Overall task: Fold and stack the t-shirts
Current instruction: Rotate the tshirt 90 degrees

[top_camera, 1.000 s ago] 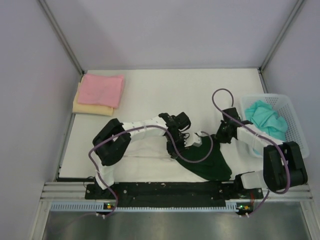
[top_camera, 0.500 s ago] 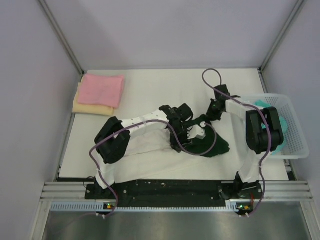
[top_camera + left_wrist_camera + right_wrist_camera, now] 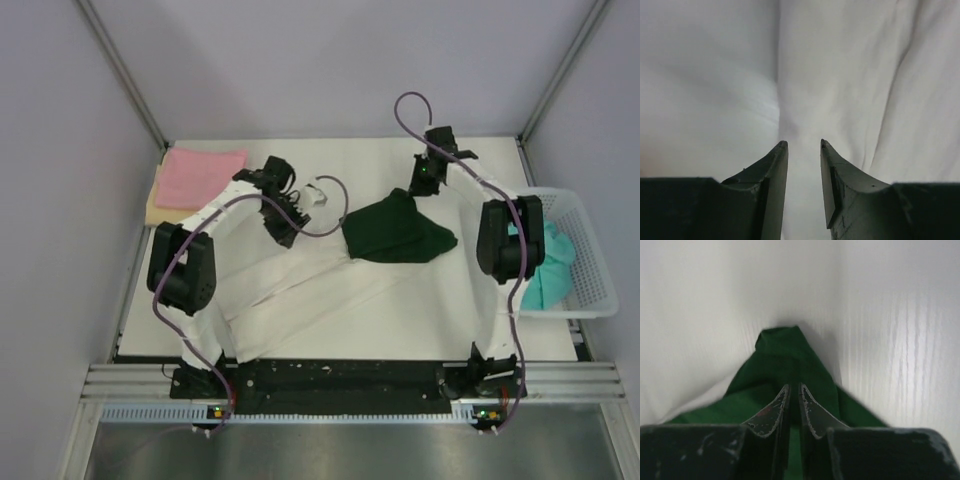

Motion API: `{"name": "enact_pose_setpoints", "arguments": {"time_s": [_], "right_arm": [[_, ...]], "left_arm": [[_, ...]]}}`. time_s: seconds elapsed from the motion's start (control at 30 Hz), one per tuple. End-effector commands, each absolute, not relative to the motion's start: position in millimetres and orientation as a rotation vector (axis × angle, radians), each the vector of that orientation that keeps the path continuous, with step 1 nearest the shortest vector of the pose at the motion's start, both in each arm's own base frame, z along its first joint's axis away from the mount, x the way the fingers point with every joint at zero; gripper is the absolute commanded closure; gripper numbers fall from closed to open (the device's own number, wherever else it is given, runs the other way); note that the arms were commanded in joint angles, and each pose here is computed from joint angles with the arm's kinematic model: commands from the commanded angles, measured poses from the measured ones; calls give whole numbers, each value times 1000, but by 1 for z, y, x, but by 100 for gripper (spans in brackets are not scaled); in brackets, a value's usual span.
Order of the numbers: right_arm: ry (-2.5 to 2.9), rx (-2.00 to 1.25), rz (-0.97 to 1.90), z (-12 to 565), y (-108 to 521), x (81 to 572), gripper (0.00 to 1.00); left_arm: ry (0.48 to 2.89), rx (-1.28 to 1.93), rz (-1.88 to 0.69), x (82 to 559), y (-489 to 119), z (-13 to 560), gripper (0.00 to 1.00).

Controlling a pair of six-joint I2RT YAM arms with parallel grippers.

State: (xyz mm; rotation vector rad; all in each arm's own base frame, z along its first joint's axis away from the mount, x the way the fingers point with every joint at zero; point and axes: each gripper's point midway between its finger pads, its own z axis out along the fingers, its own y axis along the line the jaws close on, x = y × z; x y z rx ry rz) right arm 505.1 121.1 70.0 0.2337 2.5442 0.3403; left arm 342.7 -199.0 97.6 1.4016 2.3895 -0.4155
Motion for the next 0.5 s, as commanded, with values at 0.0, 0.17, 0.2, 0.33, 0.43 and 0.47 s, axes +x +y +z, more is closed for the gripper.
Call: {"name": "enact_pose_setpoints", "arguments": {"time_s": [0.0,0.17,0.2,0.33,0.43,0.47], "right_arm": [[2498,189,285,119,104,458,89],[2639,301,240,71,90,381,94],[2674,325,240,56,88,368,96],[2781,359,228,11,87,343,98],[2806,383,183,-4,83,351,99],[2786,384,151,-3,80,363,100]], "left_arm": [[2517,1333,-191,327,-127,78,64],[2601,1373,-52,299,-87,43,65],[2609,1379,-26,295,-81,39,66],[2622,1453,-50,267,-73,20,66],[2650,1541,-192,236,-79,11,67],[2647,1588,-257,224,-82,10,69]]}}
